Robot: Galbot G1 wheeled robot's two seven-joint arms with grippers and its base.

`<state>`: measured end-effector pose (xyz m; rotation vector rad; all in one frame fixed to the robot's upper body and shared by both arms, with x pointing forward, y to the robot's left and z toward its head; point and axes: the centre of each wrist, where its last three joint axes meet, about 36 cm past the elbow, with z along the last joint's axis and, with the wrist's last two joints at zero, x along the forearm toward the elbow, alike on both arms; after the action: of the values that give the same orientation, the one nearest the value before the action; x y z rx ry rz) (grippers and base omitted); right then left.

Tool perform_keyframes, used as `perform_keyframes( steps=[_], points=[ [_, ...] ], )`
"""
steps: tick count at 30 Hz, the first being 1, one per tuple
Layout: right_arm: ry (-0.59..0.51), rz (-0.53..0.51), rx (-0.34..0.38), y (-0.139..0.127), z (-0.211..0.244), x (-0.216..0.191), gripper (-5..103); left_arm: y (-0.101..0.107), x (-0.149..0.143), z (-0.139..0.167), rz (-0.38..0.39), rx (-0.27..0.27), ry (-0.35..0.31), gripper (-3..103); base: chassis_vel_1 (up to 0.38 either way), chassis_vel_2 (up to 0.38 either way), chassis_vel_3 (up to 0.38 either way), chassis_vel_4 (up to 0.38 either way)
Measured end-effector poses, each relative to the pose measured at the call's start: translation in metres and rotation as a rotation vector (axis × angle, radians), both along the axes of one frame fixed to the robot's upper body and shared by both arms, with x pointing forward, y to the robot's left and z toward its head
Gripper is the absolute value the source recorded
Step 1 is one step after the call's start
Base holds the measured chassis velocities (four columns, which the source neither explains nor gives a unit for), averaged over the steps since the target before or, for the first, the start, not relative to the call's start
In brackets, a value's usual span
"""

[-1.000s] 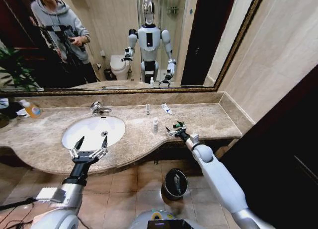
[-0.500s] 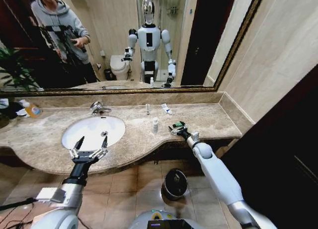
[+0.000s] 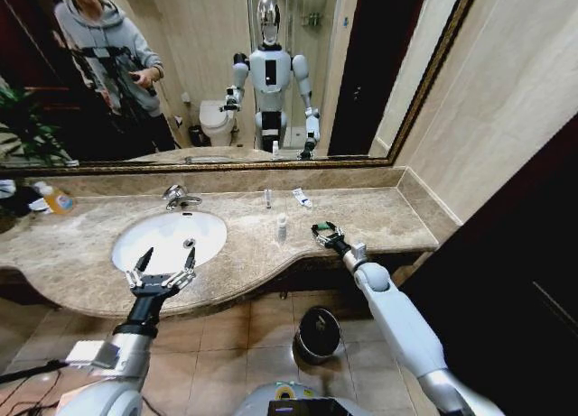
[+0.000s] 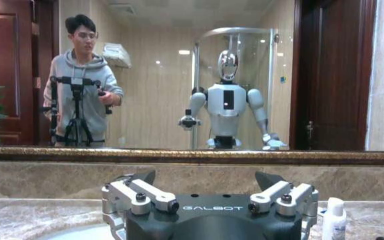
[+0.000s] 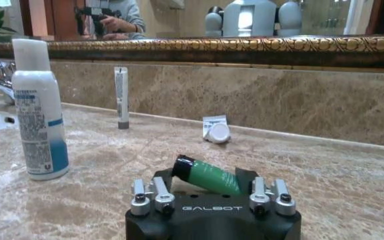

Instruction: Pick up the trash from the sink and place it in the trash bin.

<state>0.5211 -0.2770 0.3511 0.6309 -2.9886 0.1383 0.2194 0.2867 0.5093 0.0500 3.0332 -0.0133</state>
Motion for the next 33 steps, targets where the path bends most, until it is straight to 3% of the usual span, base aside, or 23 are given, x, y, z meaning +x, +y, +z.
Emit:
perform_keyframes(
  steps=[7,9,18,33],
  points=[
    [-0.005,-0.008,0.009,0.000,0.002,0.001,43,0.000,0.000,0.000,0.000,0.000,0.000,100,0.000,0.000,0.000,0.000],
    [-0.005,-0.009,0.010,0.000,0.002,0.001,43,0.000,0.000,0.000,0.000,0.000,0.000,100,0.000,0.000,0.000,0.000],
    [-0.029,-0.023,0.033,-0.001,0.006,0.002,24,0.000,0.000,0.000,0.000,0.000,0.000,100,0.000,0.000,0.000,0.000],
    [-0.097,-0.038,0.053,-0.014,0.034,-0.011,24,0.000,0.000,0.000,0.000,0.000,0.000,100,0.000,0.000,0.000,0.000]
  ],
)
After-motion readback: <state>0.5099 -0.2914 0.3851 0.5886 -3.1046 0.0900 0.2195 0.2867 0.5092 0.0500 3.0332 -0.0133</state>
